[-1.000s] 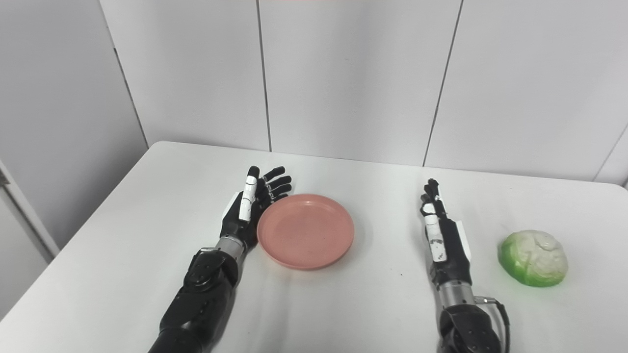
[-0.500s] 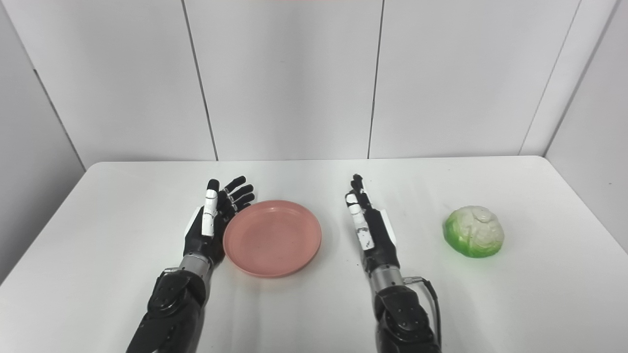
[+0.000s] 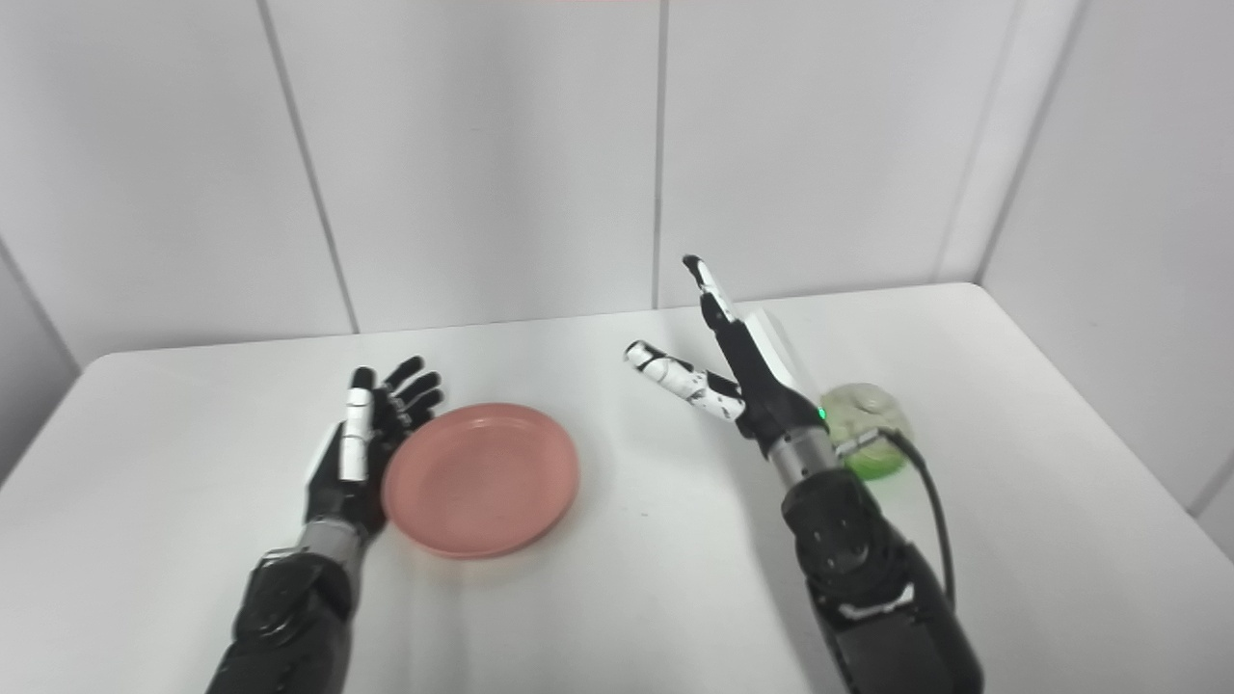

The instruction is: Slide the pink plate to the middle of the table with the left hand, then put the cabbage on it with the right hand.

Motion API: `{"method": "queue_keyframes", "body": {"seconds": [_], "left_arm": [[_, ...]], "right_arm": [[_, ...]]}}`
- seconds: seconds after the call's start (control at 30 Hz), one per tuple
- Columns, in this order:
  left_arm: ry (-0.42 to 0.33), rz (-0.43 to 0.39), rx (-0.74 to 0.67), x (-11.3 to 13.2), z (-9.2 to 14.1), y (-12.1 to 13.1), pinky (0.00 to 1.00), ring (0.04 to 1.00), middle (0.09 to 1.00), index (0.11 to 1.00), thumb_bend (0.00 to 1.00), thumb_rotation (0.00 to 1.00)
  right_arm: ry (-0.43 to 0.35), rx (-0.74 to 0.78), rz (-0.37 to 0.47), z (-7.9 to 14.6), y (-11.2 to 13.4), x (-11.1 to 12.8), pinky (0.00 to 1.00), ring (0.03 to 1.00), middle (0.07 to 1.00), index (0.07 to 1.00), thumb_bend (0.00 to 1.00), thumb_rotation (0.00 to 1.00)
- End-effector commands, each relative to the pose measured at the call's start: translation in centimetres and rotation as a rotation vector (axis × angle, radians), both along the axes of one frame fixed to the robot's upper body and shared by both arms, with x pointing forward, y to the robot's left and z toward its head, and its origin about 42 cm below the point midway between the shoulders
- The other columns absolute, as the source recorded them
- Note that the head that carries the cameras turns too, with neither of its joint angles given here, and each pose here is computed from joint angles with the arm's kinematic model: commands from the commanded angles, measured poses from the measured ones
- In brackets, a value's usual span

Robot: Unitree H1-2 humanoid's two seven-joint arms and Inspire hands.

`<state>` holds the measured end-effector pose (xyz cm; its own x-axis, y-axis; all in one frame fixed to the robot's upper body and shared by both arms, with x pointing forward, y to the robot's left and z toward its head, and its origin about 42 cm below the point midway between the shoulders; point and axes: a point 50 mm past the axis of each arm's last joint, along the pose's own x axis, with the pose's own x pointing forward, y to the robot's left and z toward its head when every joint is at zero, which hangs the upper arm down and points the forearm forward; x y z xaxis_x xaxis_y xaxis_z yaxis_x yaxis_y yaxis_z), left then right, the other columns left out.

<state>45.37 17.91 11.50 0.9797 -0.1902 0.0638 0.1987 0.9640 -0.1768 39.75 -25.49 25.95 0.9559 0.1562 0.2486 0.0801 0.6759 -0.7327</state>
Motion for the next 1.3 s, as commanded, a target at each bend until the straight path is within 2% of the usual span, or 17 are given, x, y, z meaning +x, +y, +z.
{"method": "queue_keyframes", "body": {"seconds": [0.0,0.03,0.07,0.13,0.17,0.33,0.5,0.67,0.77,1.07,1.1,1.17,1.23,1.27], "left_arm": [[0.009,-0.001,0.004,-0.9,-1.5,0.4,0.93,0.863,0.831,0.822,0.83,1.0],[0.008,-0.001,0.003,-0.9,-1.5,0.4,0.93,0.862,0.831,0.822,0.83,1.0],[0.009,-0.004,0.001,-0.8,-1.6,0.5,0.93,0.862,0.831,0.822,0.83,1.0],[0.011,-0.01,-0.01,-0.7,-1.6,0.9,0.93,0.867,0.834,0.824,0.83,1.0],[0.012,-0.014,-0.016,-0.7,-1.6,1.1,0.92,0.871,0.839,0.827,0.83,1.0],[0.008,-0.022,-0.035,-0.4,-1.7,1.9,0.93,0.868,0.838,0.826,0.81,1.0],[0.023,-0.023,-0.035,-0.1,-1.8,2.2,0.93,0.882,0.852,0.834,0.83,1.0],[0.02,-0.022,-0.043,0.1,-1.9,2.2,0.94,0.881,0.847,0.826,0.83,1.0],[0.016,-0.019,-0.041,0.0,-1.9,2.2,0.94,0.878,0.844,0.824,0.82,1.0],[0.017,-0.016,-0.057,0.0,-1.9,2.1,0.93,0.873,0.84,0.822,0.82,1.0],[0.012,-0.018,-0.049,-0.1,-1.8,2.1,0.93,0.874,0.841,0.824,0.82,1.0],[0.01,-0.017,-0.043,-0.1,-1.8,2.1,0.92,0.873,0.843,0.825,0.82,1.0],[0.011,-0.017,-0.042,-0.1,-1.8,2.1,0.92,0.871,0.842,0.824,0.82,1.0],[0.014,-0.016,-0.045,-0.1,-1.8,2.1,0.92,0.873,0.842,0.823,0.82,1.0]], "right_arm": [[-0.056,-0.062,-0.033,2.2,-0.3,0.4,0.77,0.942,1.0,1.0,0.83,0.7],[-0.055,-0.069,-0.037,2.2,-0.3,0.4,0.77,0.942,1.0,1.0,0.83,0.7],[-0.049,-0.14,-0.067,2.4,-1.2,0.5,0.76,0.942,1.0,1.0,0.83,0.69],[-0.027,-0.263,-0.134,2.8,-2.8,0.6,0.91,0.969,0.993,1.0,0.92,0.64],[-0.019,-0.298,-0.155,2.9,-3.3,0.6,0.93,0.976,0.994,1.0,0.94,0.63],[0.047,-0.393,-0.225,2.9,-5.1,1.0,0.94,0.975,0.985,0.998,0.99,0.58],[0.09,-0.462,-0.268,2.5,-7.2,1.3,0.97,0.994,0.987,0.998,1.0,0.52],[0.124,-0.527,-0.314,2.0,-9.0,1.0,0.99,0.992,0.983,0.988,1.0,0.54],[0.131,-0.538,-0.317,1.8,-9.3,0.8,0.99,0.987,0.976,0.981,1.0,0.55],[0.221,-0.507,-0.327,0.3,-10.0,1.3,1.0,0.982,0.967,0.967,1.0,0.49],[0.236,-0.493,-0.325,0.0,-10.0,1.4,1.0,0.974,0.965,0.962,1.0,0.48],[0.257,-0.47,-0.323,-0.5,-10.0,1.6,0.9,0.941,0.955,0.953,1.0,0.45],[0.26,-0.464,-0.323,-0.6,-10.0,1.6,0.85,0.927,0.95,0.949,1.0,0.44],[0.274,-0.434,-0.319,-0.9,-9.9,1.6,0.77,0.909,0.949,0.944,1.0,0.41]]}}
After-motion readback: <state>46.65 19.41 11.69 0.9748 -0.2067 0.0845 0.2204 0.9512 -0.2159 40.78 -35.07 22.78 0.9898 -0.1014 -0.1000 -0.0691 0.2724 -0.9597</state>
